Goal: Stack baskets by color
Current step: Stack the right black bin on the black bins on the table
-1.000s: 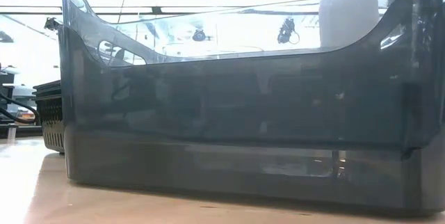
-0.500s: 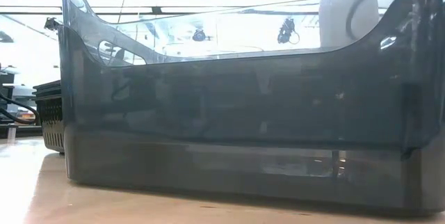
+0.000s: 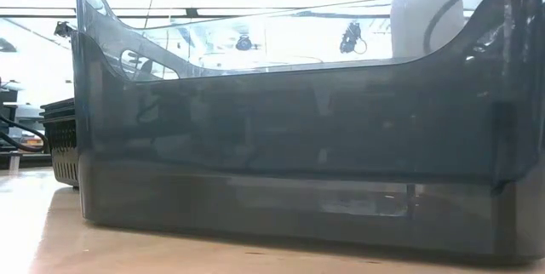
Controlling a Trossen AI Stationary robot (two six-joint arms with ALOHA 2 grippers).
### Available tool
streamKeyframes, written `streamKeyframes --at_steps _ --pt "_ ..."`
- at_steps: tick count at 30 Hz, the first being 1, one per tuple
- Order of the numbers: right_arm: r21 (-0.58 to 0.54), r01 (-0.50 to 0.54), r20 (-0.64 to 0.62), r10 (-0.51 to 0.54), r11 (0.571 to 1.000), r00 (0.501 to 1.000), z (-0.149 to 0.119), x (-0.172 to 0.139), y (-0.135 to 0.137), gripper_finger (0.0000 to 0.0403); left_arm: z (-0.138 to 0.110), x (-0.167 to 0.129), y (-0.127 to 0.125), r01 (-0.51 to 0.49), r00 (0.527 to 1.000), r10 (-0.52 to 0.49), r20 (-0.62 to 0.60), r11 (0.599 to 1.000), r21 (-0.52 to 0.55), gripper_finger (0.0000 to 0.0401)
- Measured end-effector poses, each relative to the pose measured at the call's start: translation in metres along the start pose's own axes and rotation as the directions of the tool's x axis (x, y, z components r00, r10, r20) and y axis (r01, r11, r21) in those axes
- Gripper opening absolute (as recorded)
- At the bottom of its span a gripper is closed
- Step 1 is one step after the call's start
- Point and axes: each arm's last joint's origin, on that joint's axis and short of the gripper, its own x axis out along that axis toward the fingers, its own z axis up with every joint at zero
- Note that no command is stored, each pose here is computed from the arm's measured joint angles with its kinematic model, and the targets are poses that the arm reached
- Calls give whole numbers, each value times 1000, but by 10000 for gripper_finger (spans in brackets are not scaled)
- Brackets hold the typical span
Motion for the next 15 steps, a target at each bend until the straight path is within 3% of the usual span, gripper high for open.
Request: streamKeyframes --at_steps 7,15 --pt "-94 -95 -2 95 991 995 -2 -27 24 7 -1 -25 7 87 995 -85 43 996 -30 5" --pt "-292 -160 74 189 943 979 -2 -101 59 4 -17 -58 19 65 990 -62 130 998 -17 8"
